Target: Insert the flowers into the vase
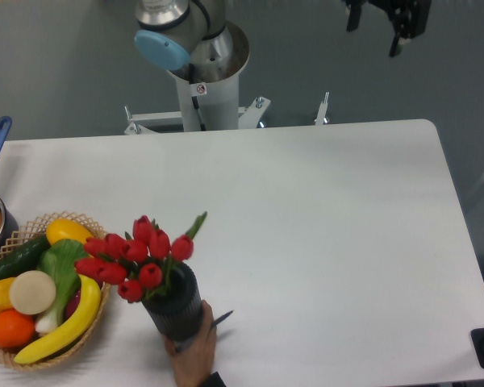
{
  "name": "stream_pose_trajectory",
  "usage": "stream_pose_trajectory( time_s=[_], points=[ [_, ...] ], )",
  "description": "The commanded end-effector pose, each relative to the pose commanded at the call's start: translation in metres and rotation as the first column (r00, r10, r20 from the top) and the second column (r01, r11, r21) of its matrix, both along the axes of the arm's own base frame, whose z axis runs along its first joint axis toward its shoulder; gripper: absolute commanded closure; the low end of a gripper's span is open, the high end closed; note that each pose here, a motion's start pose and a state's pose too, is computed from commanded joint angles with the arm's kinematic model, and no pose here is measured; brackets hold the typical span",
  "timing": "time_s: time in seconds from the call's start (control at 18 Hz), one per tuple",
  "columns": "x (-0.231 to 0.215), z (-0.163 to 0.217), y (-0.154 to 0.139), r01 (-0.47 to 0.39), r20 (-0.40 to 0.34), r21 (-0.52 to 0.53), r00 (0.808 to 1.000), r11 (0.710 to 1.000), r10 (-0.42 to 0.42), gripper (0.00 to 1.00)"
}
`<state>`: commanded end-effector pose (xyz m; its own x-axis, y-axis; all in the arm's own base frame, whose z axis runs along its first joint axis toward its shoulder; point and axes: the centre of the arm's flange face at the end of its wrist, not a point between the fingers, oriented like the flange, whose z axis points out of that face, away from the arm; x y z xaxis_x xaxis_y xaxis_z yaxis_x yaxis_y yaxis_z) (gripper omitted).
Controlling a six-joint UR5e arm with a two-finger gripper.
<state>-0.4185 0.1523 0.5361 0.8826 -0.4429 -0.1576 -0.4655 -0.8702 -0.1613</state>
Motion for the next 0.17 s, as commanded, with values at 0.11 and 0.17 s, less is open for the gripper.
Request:
stream_pose_trajectory(
  time_s=[0.11, 0.17],
  points=[
    [0.0017, 0.0020, 0.0003, 0.000, -0.005, 0.003, 1.000, 1.000, 0.000, 0.00],
    [0.0017, 0.0020, 0.0006, -0.001, -0.004, 0.006, 1.000, 1.000, 0.001, 0.00]
  ],
)
